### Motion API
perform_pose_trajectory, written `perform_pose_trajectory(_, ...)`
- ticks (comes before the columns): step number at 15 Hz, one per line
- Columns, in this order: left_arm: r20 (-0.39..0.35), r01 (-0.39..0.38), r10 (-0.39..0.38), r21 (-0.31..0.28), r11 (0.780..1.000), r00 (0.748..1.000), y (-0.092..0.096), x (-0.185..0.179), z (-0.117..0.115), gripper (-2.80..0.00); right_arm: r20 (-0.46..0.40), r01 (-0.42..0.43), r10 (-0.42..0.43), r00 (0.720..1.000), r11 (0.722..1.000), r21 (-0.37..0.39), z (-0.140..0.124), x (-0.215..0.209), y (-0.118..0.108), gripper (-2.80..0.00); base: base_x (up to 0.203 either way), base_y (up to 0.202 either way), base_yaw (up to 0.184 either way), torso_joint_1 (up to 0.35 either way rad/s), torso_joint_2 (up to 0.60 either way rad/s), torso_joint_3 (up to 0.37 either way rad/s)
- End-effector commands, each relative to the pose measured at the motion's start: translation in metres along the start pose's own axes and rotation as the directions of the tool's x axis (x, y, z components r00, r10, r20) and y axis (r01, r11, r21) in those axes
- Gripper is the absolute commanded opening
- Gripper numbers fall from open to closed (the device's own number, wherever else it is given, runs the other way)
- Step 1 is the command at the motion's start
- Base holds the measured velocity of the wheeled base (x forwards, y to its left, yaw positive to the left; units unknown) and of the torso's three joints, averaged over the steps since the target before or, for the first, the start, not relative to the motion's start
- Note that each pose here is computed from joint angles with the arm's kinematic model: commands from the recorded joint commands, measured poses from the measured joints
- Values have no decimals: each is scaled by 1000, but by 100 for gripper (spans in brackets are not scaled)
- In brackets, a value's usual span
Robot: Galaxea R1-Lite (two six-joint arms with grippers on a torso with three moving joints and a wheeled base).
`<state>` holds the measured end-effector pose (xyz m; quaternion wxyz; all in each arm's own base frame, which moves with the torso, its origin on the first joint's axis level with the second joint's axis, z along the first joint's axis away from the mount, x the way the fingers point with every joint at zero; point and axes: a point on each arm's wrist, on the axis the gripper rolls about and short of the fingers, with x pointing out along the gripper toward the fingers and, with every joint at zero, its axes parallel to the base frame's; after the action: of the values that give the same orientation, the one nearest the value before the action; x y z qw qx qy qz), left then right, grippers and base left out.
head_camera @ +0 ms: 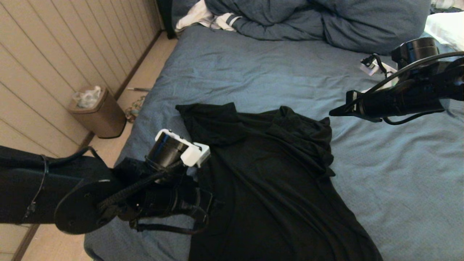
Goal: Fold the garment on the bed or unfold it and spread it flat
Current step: Unford the black T-shirt
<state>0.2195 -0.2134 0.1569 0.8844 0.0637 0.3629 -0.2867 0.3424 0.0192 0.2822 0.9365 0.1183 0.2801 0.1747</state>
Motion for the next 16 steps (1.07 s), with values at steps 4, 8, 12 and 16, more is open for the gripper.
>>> perform_pose_trajectory(4,256,-24,42,-75,997,966,20,-14,90,-280,-3,0,0,1000,1000,3,0,1,-1,-280,0,0,0,0,0,0)
perform_pose_trajectory(8,317,-13,42,-94,996,947,16,-1,143,-280,-1,0,0,1000,1000,1,0,0,0,-280,0,0,0,0,0,0)
perform_pose_trajectory(12,312,-83,116,-119,989,943,10,46,156,-280,1,1,-1,1000,1000,1,1,0,-1,-280,0,0,0,0,0,0)
perform_pose_trajectory(16,346,-104,135,-109,989,928,-9,67,152,0,0,2,-2,1000,1000,2,1,1,-1,-280,0,0,0,0,0,0)
